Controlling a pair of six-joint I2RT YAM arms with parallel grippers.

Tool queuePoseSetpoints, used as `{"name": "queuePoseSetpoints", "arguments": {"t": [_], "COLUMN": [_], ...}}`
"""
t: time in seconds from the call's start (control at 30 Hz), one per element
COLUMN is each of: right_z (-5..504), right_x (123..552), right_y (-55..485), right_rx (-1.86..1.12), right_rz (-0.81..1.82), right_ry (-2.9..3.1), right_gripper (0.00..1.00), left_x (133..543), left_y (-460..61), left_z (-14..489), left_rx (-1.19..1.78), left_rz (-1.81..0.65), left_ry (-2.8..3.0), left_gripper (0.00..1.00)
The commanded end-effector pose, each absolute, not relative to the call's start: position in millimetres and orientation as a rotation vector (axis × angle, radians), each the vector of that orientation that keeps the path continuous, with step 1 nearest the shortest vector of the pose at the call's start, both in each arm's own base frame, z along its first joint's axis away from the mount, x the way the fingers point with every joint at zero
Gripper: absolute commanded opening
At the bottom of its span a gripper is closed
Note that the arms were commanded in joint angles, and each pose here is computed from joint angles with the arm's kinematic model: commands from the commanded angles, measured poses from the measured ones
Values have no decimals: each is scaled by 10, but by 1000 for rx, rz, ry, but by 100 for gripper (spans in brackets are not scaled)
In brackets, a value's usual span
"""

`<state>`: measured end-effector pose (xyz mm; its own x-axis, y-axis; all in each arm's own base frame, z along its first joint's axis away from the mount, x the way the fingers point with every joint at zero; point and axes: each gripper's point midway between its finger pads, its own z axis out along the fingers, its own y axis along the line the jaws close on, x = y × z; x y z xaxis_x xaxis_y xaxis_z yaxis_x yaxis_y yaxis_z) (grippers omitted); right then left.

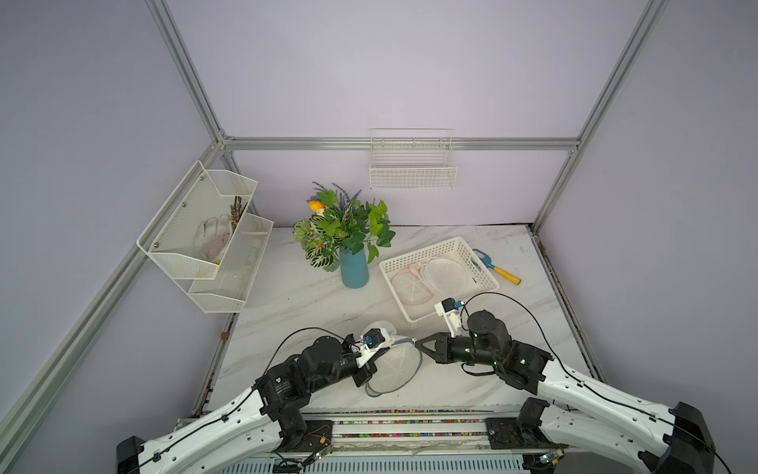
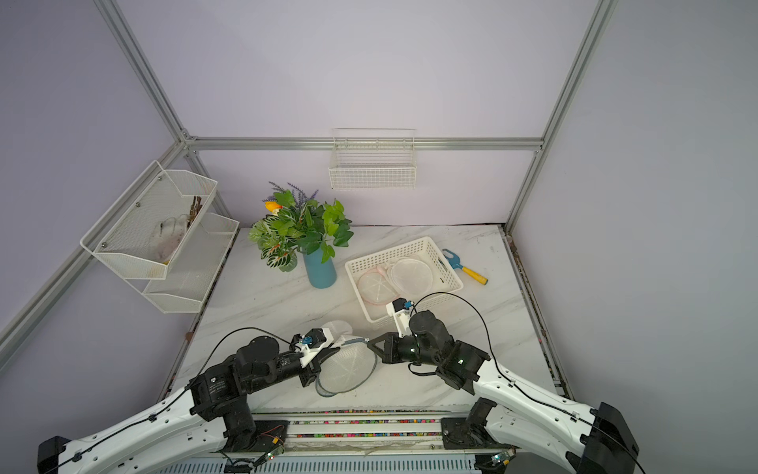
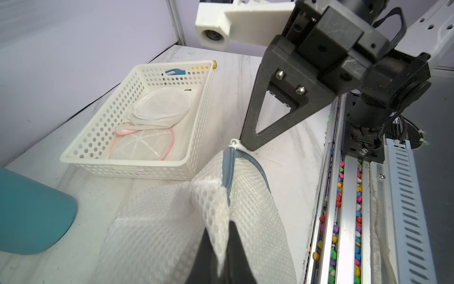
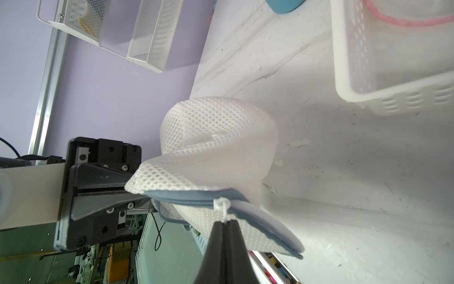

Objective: Turn the laundry bag inside out
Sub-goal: Zip the zipper on the laundry bag.

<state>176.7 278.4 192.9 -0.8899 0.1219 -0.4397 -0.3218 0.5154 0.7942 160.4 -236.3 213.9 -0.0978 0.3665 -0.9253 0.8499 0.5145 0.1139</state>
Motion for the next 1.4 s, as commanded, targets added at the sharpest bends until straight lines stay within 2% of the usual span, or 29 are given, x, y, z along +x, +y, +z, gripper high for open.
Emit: {"name": "queuePoseSetpoints", "arguments": {"t": [0.0, 0.03, 0.07, 0.13, 0.17, 0.27, 0.37, 0.57, 0.77, 1.0, 1.23, 1.37], "right_z": [2003, 2006, 2084, 2149, 2188, 2202, 2211, 2196, 2300, 2507, 2597, 2609], "right_x": [1825, 1828, 1847, 1856, 1863, 1869, 1865, 1810, 1760, 1731, 1702, 1709], "right_y": [2838, 2849, 2877, 2906, 2918, 2916, 2947, 3046, 3143, 3247, 3269, 3262], "right_rx": [-92, -95, -112, -154, -181, -256, -334, -446, -462, -449, -462, -455], "right_rz": [1430, 1432, 1450, 1447, 1435, 1363, 1322, 1316, 1335, 1370, 1381, 1368], "right_ry": [2287, 2290, 2257, 2238, 2230, 2254, 2270, 2295, 2276, 2233, 2214, 2210], "right_gripper": [0, 0, 0, 0, 0, 0, 0, 0, 0, 0, 0, 0], "left_x": [1652, 1652, 1658, 1680, 1687, 1714, 1710, 1605, 1521, 1652, 1737, 1750], "left_y": [-2366, -2362, -2349, -2307, -2277, -2177, -2127, -2366, -2660, -2568, -2530, -2546], "left_z": [2407, 2379, 2337, 2259, 2230, 2183, 2190, 2298, 2400, 2372, 2348, 2382], "left_rx": [939, 938, 935, 923, 922, 919, 944, 1030, 1035, 984, 1007, 1014], "left_rz": [-602, -603, -598, -574, -556, -493, -453, -577, -753, -621, -526, -521], "left_ry": [1614, 1620, 1635, 1675, 1692, 1742, 1780, 1798, 1838, 1885, 1900, 1882], "left_gripper": [6, 10, 20, 48, 58, 70, 72, 70, 53, 48, 28, 13]}}
